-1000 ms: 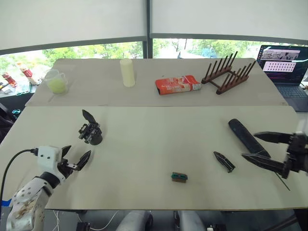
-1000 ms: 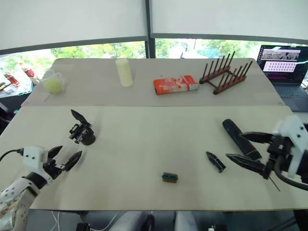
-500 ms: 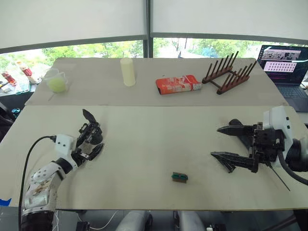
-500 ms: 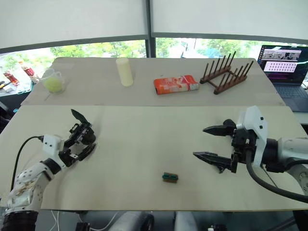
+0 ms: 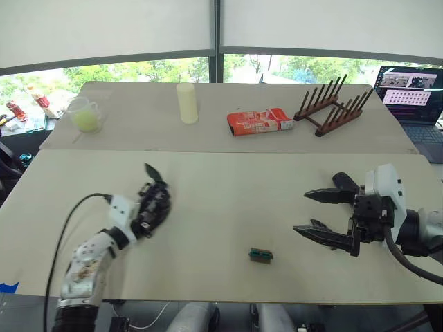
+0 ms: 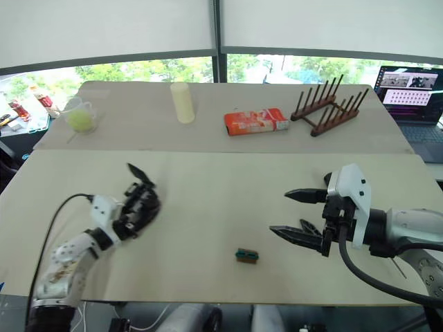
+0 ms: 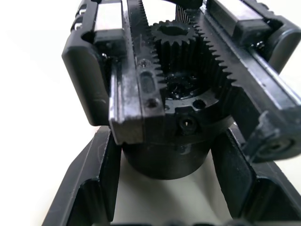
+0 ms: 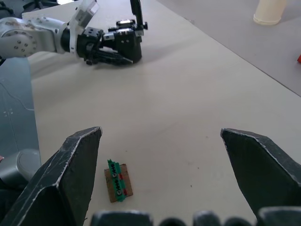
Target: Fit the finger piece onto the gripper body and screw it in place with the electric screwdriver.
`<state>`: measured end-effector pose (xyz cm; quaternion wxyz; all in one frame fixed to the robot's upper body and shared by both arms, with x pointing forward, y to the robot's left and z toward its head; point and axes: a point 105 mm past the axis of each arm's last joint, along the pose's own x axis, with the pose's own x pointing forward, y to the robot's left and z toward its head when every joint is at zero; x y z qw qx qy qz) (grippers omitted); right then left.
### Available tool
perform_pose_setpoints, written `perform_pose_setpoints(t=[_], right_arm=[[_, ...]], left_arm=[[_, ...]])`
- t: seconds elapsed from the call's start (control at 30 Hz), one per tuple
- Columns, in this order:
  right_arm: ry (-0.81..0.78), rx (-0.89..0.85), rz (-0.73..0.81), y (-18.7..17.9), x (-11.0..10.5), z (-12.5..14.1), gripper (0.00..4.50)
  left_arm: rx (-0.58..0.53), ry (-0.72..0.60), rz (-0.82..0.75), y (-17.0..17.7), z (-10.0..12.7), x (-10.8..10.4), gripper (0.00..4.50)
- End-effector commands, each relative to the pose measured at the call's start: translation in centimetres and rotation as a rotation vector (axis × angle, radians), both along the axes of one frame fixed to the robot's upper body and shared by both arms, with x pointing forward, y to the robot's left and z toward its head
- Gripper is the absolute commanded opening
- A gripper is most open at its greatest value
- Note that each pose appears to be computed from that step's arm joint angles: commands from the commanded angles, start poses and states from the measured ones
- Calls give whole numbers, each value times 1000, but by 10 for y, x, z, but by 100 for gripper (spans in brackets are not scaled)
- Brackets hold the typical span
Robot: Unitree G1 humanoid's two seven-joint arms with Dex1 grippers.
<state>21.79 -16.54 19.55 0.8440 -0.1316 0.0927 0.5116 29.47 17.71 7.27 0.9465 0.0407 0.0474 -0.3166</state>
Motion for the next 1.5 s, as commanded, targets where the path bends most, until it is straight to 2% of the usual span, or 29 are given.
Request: perform_pose_setpoints(t=[0.03,0.3,0.43,0.57,0.63,0.7,0.73,0.9,0.93,1.17,1.5], right_arm=[[-15,14,5,4,-7,2,450],[-7,13,2,9,-13,-3,450],[-12,19,-15,9,-11,-3,450],[-17,22,-35,9,-11,-4,450],[-20,22,-44,9,-11,-5,450],[-23,23,-51,9,-11,-5,450],[-25,23,-52,10,-12,-5,450],[-37,-11,-39,11,-13,-5,450],[-39,-17,-36,11,-13,-4,450],[-44,-30,-26,10,-14,0,450],[-45,-24,-41,11,-16,-4,450]], left_arm=[[-13,-110,-128,-51,34,0,228],[-19,-104,-256,-115,33,19,228],[11,-62,-301,-133,23,20,228],[52,-5,-303,-133,8,25,228],[44,19,-331,-130,5,24,335],[36,34,-377,-124,6,23,417],[44,53,-419,-118,6,23,440],[132,90,-663,-91,-2,16,440],[147,89,-684,-86,-1,22,440],[127,21,-719,-92,20,56,440],[158,27,-846,-113,11,51,440]])
